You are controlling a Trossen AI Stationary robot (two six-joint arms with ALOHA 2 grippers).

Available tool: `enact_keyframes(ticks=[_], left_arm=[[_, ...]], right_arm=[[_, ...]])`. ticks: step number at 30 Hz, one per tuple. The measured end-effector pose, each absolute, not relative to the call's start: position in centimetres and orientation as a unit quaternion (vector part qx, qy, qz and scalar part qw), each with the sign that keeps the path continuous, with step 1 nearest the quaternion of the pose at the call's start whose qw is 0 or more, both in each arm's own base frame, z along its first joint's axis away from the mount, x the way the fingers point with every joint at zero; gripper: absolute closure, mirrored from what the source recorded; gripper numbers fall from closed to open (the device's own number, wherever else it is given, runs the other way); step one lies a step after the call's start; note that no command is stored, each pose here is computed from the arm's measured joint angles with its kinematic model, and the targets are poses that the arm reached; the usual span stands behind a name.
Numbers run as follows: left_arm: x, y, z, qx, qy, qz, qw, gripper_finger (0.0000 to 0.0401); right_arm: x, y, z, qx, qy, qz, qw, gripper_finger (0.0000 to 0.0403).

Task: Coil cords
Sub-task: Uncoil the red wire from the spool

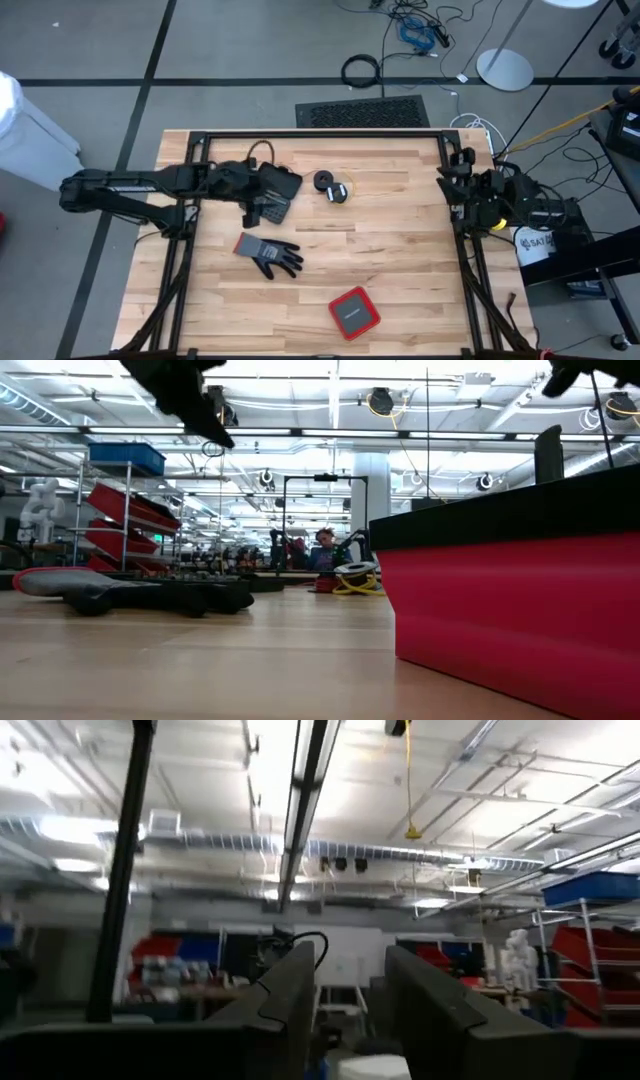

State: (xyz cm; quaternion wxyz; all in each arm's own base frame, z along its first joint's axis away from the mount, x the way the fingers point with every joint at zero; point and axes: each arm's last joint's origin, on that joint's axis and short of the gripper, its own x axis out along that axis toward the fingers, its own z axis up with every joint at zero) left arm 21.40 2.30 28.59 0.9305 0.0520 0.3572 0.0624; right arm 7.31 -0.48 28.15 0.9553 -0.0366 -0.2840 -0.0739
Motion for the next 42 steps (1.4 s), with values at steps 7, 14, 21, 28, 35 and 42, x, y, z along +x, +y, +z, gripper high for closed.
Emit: enact_keyframes(ticks=[7, 14, 21, 28, 35, 42], left_arm=[[24.0, 2.5, 24.8, 0.051, 0.385, 0.057, 0.920, 0.0131], [27.8, 2.9, 21.0, 0.060, 0.363, 0.045, 0.929, 0.0131], [31.3, 4.0, 17.2, 0.054, 0.332, 0.061, 0.940, 0.0131], [32.5, 6.9, 15.1, -0.004, 0.302, 0.121, 0.946, 0.0131], [31.9, 9.4, 15.0, 0.022, 0.305, 0.132, 0.943, 0.0131], [31.8, 9.6, 15.0, 0.174, 0.343, 0.115, 0.916, 0.0131]], right_arm=[[10.4, -0.6, 31.5, -0.132, -0.176, -0.089, 0.971, 0.0289], [15.5, -1.1, 31.9, -0.205, -0.014, -0.143, 0.968, 0.0289], [19.4, -2.1, 30.4, -0.206, 0.158, -0.168, 0.951, 0.0289], [22.0, -5.0, 27.3, -0.133, 0.259, -0.216, 0.932, 0.0289], [23.6, -8.4, 24.5, -0.018, 0.289, -0.182, 0.940, 0.0289], [25.1, -10.9, 22.4, 0.045, 0.279, -0.155, 0.947, 0.0289]])
